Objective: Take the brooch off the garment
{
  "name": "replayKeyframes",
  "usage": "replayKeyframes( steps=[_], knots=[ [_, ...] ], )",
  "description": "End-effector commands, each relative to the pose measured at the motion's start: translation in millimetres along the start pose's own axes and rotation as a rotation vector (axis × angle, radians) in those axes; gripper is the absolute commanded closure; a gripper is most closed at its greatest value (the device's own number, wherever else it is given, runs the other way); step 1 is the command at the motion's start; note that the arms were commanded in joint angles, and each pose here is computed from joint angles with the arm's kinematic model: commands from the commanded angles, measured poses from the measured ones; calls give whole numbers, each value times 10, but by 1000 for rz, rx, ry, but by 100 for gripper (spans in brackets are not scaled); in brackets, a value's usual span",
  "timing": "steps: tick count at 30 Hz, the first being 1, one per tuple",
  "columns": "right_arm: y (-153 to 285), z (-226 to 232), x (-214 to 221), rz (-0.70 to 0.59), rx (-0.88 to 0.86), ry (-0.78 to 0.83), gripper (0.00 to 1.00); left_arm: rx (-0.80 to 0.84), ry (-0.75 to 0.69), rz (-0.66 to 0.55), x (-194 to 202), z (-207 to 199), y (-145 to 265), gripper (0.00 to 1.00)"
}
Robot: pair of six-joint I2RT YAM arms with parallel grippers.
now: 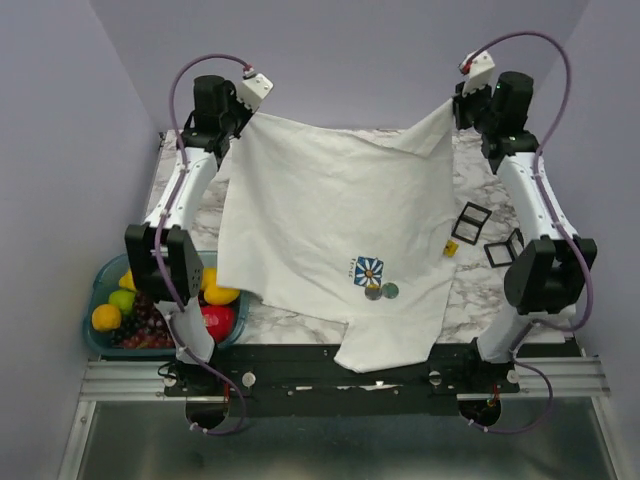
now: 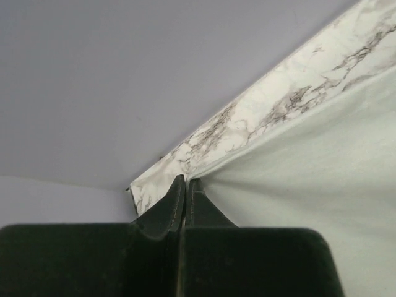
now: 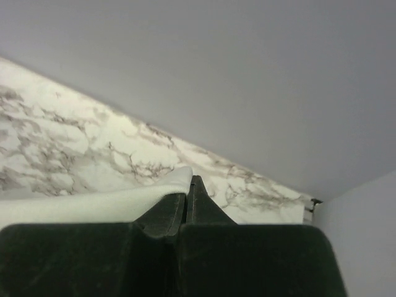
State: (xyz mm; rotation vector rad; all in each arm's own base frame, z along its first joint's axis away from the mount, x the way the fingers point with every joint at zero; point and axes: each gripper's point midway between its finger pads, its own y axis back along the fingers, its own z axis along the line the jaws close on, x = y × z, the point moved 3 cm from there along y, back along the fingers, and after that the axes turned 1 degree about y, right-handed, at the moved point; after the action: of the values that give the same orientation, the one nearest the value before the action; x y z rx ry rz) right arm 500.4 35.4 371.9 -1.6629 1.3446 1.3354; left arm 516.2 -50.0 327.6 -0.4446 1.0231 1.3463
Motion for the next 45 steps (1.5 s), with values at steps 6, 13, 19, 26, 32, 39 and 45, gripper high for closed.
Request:
replayKeyframes(
  steps=[6, 13, 19, 26, 32, 39, 45],
  knots=[
    [-1184, -18, 901, 159, 25, 77, 99, -26, -26, 171, 480, 78, -956, 100],
    [-1655, -76, 1054, 136, 108, 74, 99, -91, -51, 300, 937, 159, -1039, 100],
    [-1873, -28, 854, 67, 140, 110, 61, -125, -26, 317, 899, 248, -1003, 55],
    [-1318, 199, 511, 69, -7, 154, 32, -31, 113, 131, 109, -133, -570, 32],
    [-402, 1183, 781, 68, -577, 261, 30, 379, 179, 184, 348, -1442, -123, 32],
    [466, 2109, 1538, 150, -1031, 600, 36, 667, 355, 448, 1071, -2356, 175, 38],
    [740, 2586, 2019, 97, -1108, 784, 36, 764, 542, 612, 1344, -2570, 254, 40]
  ],
)
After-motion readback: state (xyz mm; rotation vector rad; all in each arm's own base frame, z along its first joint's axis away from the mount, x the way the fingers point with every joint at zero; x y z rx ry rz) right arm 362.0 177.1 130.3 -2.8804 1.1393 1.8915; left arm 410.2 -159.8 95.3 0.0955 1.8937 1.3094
